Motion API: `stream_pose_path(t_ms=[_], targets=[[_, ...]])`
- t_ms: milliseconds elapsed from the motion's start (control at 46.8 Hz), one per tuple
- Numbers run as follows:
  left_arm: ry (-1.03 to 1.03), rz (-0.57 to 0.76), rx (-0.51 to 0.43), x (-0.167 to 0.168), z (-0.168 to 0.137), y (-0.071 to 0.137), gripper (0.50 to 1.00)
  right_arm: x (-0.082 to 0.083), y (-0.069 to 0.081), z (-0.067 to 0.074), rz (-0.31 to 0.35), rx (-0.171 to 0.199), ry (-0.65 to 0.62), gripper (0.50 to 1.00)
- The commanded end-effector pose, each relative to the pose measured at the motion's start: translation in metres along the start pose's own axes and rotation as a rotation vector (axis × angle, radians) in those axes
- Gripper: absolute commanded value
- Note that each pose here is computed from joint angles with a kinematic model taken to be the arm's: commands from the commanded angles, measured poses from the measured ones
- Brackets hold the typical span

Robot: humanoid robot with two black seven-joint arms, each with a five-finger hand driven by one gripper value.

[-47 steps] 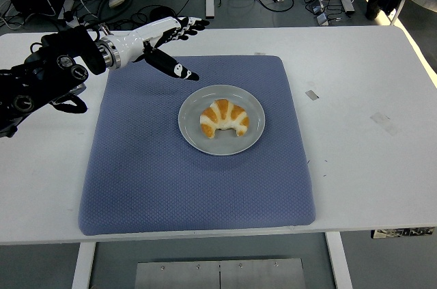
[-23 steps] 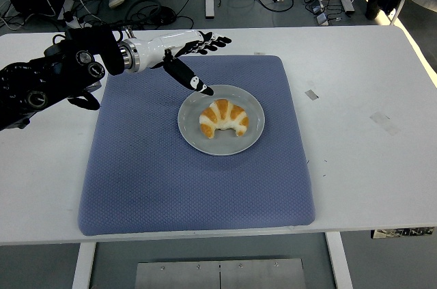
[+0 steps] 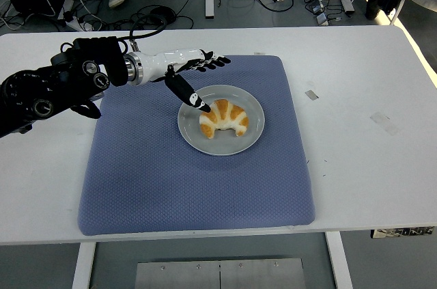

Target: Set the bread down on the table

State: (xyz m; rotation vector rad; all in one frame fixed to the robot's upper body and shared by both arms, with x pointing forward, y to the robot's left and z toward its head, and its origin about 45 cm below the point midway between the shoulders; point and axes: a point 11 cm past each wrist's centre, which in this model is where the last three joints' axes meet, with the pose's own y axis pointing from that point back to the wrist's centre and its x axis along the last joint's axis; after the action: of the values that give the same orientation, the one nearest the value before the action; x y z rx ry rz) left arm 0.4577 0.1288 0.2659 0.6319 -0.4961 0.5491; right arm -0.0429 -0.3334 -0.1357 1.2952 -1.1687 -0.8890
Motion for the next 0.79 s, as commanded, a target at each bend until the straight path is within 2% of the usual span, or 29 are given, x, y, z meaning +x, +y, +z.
stream_pose_path(t_ms=[0,299,769], targets=[[-0.002,-0.002,-0.005,-0.001,0.002,-0.001,0.981,0.0,0.0,0.0,0.0,0.0,0.0,1.0],[-0.019,-0.052,0.008,-0.019,0.004,-0.004,0.981,0.0,0.0,0.0,0.0,0.0,0.0,1.0],[-0.031,-0.072,0.027,-0.028,-0.001,-0.005,0.981,0.0,0.0,0.0,0.0,0.0,0.0,1.0]])
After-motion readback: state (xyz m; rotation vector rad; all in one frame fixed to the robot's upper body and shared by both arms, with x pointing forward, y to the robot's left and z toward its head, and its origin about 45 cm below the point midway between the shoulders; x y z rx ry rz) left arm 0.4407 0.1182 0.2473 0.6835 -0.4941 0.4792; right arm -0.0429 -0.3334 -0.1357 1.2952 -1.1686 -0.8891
